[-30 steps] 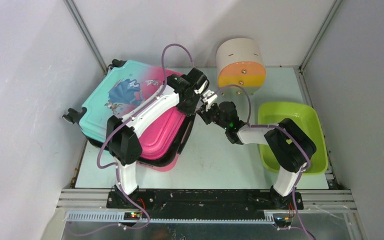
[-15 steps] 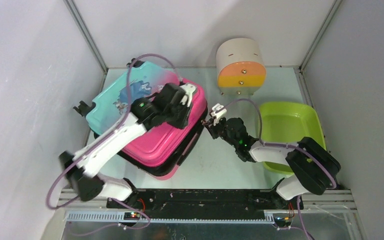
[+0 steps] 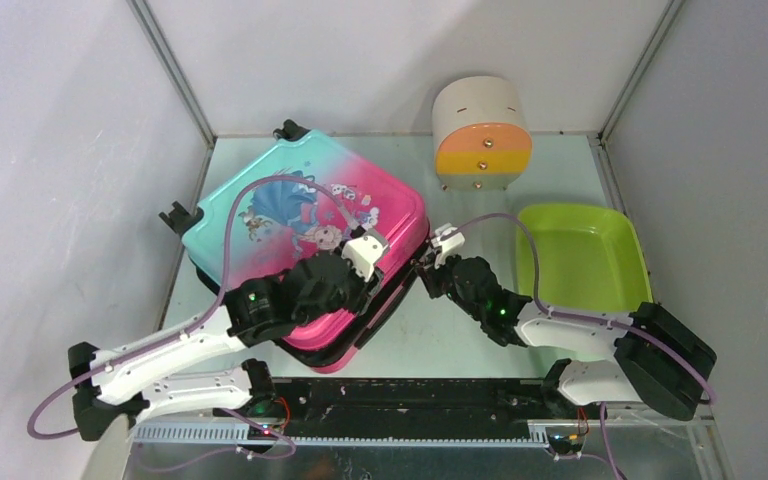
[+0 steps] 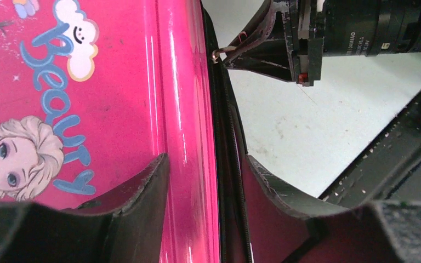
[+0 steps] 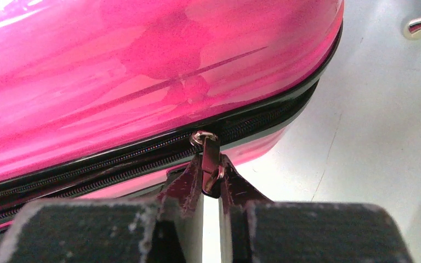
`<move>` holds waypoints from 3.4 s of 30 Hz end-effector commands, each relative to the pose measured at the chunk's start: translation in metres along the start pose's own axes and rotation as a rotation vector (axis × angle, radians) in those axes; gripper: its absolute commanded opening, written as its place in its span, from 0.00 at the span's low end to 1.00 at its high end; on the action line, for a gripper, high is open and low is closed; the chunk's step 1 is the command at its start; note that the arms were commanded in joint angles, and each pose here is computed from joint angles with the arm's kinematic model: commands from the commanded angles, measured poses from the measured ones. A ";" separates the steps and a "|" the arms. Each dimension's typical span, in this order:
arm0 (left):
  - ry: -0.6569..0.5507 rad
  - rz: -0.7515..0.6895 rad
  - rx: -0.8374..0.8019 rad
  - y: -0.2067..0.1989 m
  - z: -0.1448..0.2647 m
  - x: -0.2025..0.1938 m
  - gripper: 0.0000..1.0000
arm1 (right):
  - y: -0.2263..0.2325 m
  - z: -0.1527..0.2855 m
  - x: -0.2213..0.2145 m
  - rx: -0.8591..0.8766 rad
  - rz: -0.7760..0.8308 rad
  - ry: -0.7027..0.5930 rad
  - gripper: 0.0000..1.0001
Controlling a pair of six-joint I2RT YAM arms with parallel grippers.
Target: Open, take out, and arrange the luggage
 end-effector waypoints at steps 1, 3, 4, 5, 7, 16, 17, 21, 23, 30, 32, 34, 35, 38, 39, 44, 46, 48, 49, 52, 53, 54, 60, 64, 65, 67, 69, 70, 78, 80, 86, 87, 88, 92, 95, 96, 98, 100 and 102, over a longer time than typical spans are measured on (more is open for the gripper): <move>0.005 0.036 -0.052 -0.022 -0.004 -0.027 0.52 | -0.004 0.009 0.079 -0.067 -0.135 -0.318 0.00; -0.031 0.045 -0.055 -0.029 0.000 -0.027 0.52 | -0.003 0.010 0.077 -0.068 -0.132 -0.316 0.00; -0.043 0.040 -0.063 -0.034 0.003 -0.027 0.51 | -0.003 0.011 0.077 -0.070 -0.133 -0.319 0.00; -0.067 0.047 -0.056 -0.036 0.005 -0.021 0.51 | -0.004 0.012 0.078 -0.070 -0.133 -0.321 0.00; -0.087 0.048 -0.064 -0.045 0.011 -0.010 0.51 | -0.005 0.013 0.081 -0.073 -0.135 -0.331 0.00; -0.036 0.075 -0.039 -0.056 0.016 -0.007 0.52 | -0.008 0.021 0.083 -0.075 -0.153 -0.332 0.00; -0.026 0.078 -0.022 -0.053 0.014 -0.013 0.52 | -0.008 0.022 0.084 -0.076 -0.157 -0.339 0.00; 0.029 0.061 0.071 -0.037 0.001 -0.047 0.53 | -0.010 0.024 0.088 -0.069 -0.157 -0.359 0.00; 0.067 0.056 0.113 -0.030 -0.004 -0.062 0.54 | -0.012 0.024 0.089 -0.070 -0.161 -0.367 0.00; 0.168 0.020 0.153 -0.026 -0.024 -0.097 0.56 | -0.010 0.027 0.091 -0.058 -0.176 -0.370 0.00; 0.188 0.016 0.148 -0.028 -0.029 -0.102 0.56 | -0.009 0.028 0.092 -0.058 -0.174 -0.370 0.00; 0.206 0.001 0.170 -0.027 -0.034 -0.107 0.56 | -0.008 0.029 0.092 -0.061 -0.170 -0.370 0.00; 0.201 -0.002 0.188 -0.026 -0.035 -0.105 0.56 | -0.008 0.029 0.091 -0.061 -0.168 -0.369 0.00; 0.182 -0.029 0.278 -0.019 -0.040 -0.102 0.56 | -0.007 0.029 0.091 -0.059 -0.168 -0.373 0.00; 0.175 -0.034 0.293 -0.018 -0.040 -0.100 0.56 | -0.007 0.029 0.090 -0.059 -0.169 -0.372 0.00; 0.180 -0.067 0.316 -0.018 -0.048 -0.104 0.47 | -0.005 0.029 0.086 -0.052 -0.169 -0.366 0.00; 0.207 -0.077 0.310 -0.019 -0.049 -0.108 0.38 | -0.004 0.030 0.084 -0.048 -0.162 -0.365 0.00; 0.233 -0.084 0.300 -0.019 -0.048 -0.111 0.24 | -0.005 0.032 0.081 -0.048 -0.141 -0.364 0.00; 0.238 -0.084 0.295 -0.020 -0.047 -0.110 0.19 | -0.006 0.033 0.082 -0.049 -0.135 -0.370 0.00; 0.256 -0.082 0.254 -0.023 -0.038 -0.108 0.01 | -0.011 0.036 0.075 -0.069 -0.084 -0.370 0.00; 0.254 -0.082 0.241 -0.024 -0.035 -0.106 0.01 | -0.014 0.039 0.076 -0.078 -0.078 -0.381 0.00; 0.257 -0.079 0.213 -0.027 -0.031 -0.105 0.00 | -0.020 0.040 0.073 -0.099 -0.056 -0.377 0.00; 0.325 -0.106 0.064 -0.035 -0.013 -0.113 0.00 | -0.064 0.052 0.070 -0.231 -0.007 -0.379 0.00; 0.373 -0.128 0.041 -0.032 -0.006 -0.120 0.00 | -0.095 0.059 0.067 -0.274 -0.011 -0.377 0.00; 0.378 -0.127 0.026 -0.032 -0.005 -0.121 0.00 | -0.098 0.060 0.066 -0.273 -0.006 -0.374 0.00; 0.370 -0.122 0.001 -0.034 -0.004 -0.121 0.00 | -0.106 0.062 0.066 -0.264 0.023 -0.376 0.00; 0.366 -0.124 -0.008 -0.035 -0.004 -0.121 0.00 | -0.115 0.064 0.066 -0.281 0.051 -0.375 0.00; 0.368 -0.127 -0.008 -0.034 -0.004 -0.121 0.00 | -0.118 0.065 0.067 -0.284 0.062 -0.379 0.00; 0.390 -0.125 0.009 -0.033 -0.005 -0.125 0.00 | -0.147 0.086 0.074 -0.315 0.139 -0.414 0.00; 0.385 -0.123 0.024 -0.032 -0.005 -0.125 0.00 | -0.148 0.093 0.074 -0.273 0.165 -0.422 0.00; 0.385 -0.127 0.052 -0.030 -0.008 -0.125 0.00 | -0.161 0.102 0.070 -0.321 0.045 -0.414 0.00; 0.384 -0.127 0.050 -0.031 -0.008 -0.125 0.00 | -0.163 0.100 0.069 -0.331 0.037 -0.409 0.00; 0.383 -0.126 0.050 -0.031 -0.007 -0.124 0.00 | -0.165 0.098 0.067 -0.341 0.024 -0.399 0.00; 0.375 -0.129 0.034 -0.032 -0.006 -0.120 0.00 | -0.159 0.091 0.066 -0.264 0.006 -0.382 0.00; 0.359 -0.127 0.026 -0.032 -0.004 -0.115 0.00 | -0.140 0.090 0.057 -0.111 -0.022 -0.332 0.12; 0.359 -0.114 0.032 -0.030 -0.005 -0.113 0.00 | -0.131 0.090 0.054 -0.045 -0.030 -0.320 0.16; 0.361 -0.078 0.025 -0.024 -0.007 -0.109 0.01 | -0.114 0.089 0.047 0.047 -0.021 -0.295 0.25; 0.352 -0.047 0.009 -0.018 -0.007 -0.104 0.00 | -0.095 0.088 0.039 0.130 0.016 -0.264 0.33; 0.337 -0.022 -0.014 -0.013 -0.005 -0.097 0.00 | -0.077 0.084 0.034 0.194 0.062 -0.240 0.39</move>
Point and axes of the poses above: each gripper's point midway between its finger pads, its own z axis back along the fingers, its own y axis along the line the jaws close on, x = y × z, the point moved 7 cm from there along z, back along the fingers, and after that the axes turned 14 degrees about z, right-handed, at the moved point
